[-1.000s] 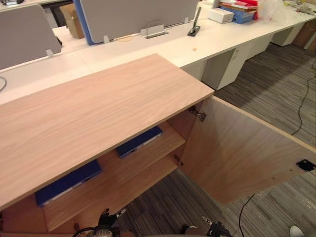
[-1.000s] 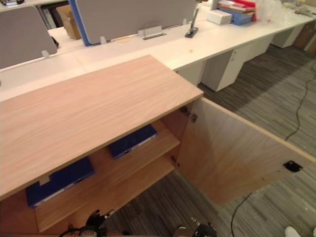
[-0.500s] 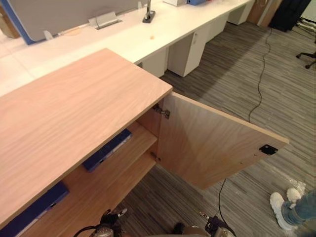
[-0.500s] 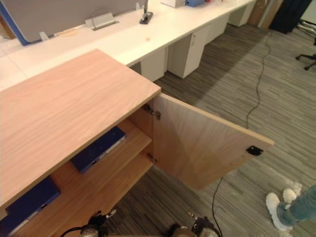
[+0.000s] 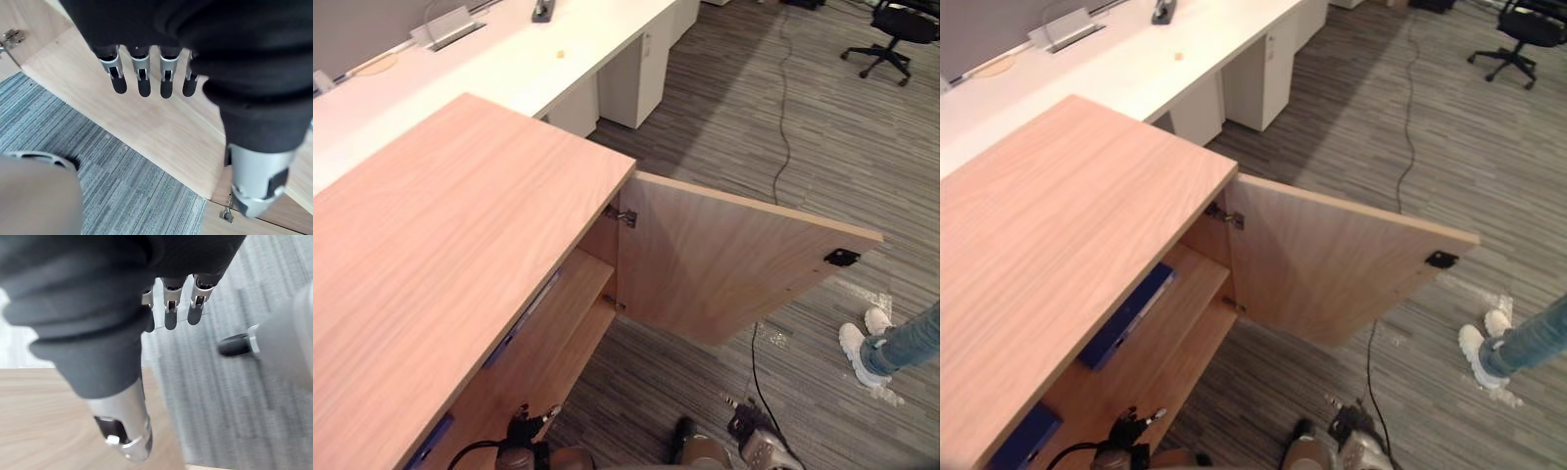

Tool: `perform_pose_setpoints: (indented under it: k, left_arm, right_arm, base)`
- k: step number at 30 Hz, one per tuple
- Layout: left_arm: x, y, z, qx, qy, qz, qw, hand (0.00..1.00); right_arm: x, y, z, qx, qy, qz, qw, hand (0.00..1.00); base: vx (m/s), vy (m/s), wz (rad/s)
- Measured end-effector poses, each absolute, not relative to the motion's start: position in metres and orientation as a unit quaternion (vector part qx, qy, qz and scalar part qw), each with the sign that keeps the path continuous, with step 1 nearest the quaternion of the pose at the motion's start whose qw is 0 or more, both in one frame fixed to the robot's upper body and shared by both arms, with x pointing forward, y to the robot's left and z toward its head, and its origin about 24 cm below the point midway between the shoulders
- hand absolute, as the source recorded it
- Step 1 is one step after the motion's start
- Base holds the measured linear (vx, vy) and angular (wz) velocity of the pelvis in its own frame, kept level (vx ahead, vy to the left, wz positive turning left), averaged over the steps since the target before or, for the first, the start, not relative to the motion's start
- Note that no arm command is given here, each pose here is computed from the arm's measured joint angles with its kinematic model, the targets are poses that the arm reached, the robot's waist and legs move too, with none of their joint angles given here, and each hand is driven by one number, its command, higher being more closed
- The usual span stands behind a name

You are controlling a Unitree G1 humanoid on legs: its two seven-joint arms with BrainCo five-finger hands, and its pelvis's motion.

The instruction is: Walk over to the cabinet, pick up the folder, carry it to the office cabinet, place the folder inside the office cabinet, then close the office cabinet door

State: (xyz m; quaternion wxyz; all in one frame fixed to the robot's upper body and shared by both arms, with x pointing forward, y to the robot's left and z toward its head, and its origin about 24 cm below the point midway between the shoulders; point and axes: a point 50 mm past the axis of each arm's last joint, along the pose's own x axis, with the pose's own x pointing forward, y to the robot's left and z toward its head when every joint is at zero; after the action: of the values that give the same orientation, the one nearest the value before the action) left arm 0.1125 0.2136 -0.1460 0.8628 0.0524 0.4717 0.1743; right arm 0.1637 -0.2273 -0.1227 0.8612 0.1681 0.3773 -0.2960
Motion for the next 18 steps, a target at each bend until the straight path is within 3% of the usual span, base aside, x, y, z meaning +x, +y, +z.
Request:
perform_pose_setpoints:
  k: [4, 11, 18]
  left_arm:
    - [0.096, 0.220, -0.150, 0.054, 0.493, 0.188, 0.848, 0.00]
    - [0.058, 0.232, -0.158, 0.040, 0.541, 0.226, 0.809, 0.00]
    - [0.044, 0.232, -0.159, 0.028, 0.554, 0.247, 0.794, 0.00]
  right_arm:
    - [0.192, -0.244, -0.089, 0.156, 0.279, -0.302, 0.898, 0.00]
    - [0.219, -0.256, -0.052, 0.140, 0.190, -0.315, 0.919, 0.00]
    - [0.269, -0.267, 0.006, 0.138, 0.073, -0.322, 0.934, 0.00]
  base:
    - [0.00, 0.078, -0.35]
    - [-0.03, 0.034, -0.32]
    - [-0.01, -0.052, -0.28]
